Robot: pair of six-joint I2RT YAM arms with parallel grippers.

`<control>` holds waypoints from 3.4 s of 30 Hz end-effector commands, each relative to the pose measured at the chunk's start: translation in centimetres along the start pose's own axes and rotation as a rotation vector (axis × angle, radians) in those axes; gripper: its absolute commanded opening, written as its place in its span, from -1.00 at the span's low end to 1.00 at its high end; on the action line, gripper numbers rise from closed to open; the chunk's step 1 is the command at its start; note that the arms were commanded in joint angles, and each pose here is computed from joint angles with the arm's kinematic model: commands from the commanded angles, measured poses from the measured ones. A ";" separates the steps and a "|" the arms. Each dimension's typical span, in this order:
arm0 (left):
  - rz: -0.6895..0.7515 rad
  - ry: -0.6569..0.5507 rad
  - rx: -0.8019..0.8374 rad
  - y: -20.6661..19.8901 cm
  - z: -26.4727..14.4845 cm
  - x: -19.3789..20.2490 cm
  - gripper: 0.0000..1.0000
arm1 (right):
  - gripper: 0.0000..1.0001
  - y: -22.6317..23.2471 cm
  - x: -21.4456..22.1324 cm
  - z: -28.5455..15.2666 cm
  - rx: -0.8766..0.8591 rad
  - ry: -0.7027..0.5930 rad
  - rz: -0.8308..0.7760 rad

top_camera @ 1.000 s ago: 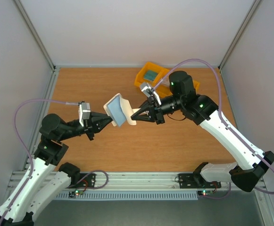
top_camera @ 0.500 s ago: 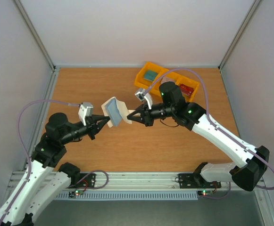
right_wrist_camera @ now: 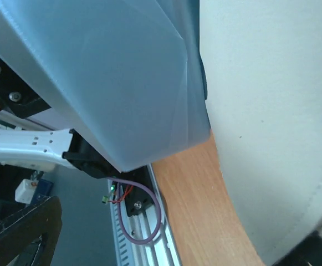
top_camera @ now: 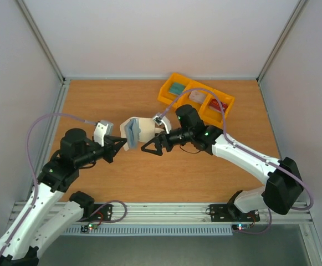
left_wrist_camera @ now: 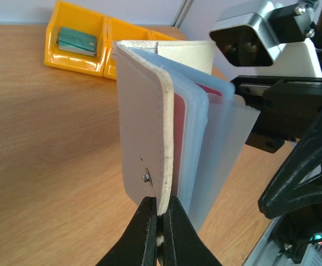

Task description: Take the credit cards out of the card holder

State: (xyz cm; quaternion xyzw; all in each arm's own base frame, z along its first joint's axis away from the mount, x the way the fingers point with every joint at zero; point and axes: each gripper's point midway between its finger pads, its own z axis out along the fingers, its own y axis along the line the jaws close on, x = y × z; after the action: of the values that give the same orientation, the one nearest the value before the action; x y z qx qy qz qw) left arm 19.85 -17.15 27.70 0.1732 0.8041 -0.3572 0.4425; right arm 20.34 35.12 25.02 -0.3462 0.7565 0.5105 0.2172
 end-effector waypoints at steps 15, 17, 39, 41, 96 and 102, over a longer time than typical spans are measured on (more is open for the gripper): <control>0.238 -0.011 -0.022 -0.2 0.1 -0.5 -1.00 | 0.92 1.3 -2.7 2.4 -0.048 -0.089 -0.107; 0.201 -0.005 0.010 -0.7 0.1 -0.2 -0.99 | 0.84 2.0 -2.5 2.1 -0.071 -0.081 -0.115; 0.152 -0.117 -0.404 6.1 -2.5 -3.3 0.08 | -0.97 7.8 0.0 -4.9 -0.158 0.042 -0.248; 0.191 -0.111 -0.369 5.5 -2.4 -3.3 0.30 | -0.98 8.4 0.2 -5.3 -0.172 0.061 -0.246; 0.243 0.158 0.768 -12.3 -0.5 -2.6 -0.75 | -0.98 12.1 -3.2 -8.5 -0.216 0.077 -0.392; 0.227 0.121 0.785 -12.5 -0.1 -3.2 -0.94 | -0.98 12.3 -3.1 -8.4 -0.248 0.084 -0.385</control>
State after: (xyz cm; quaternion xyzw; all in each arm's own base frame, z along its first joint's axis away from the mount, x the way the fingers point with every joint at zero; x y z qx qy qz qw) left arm 14.42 -25.08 35.60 0.4291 0.6248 -0.5622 0.3310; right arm 14.18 30.77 35.12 -0.5014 0.6707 0.5063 0.2057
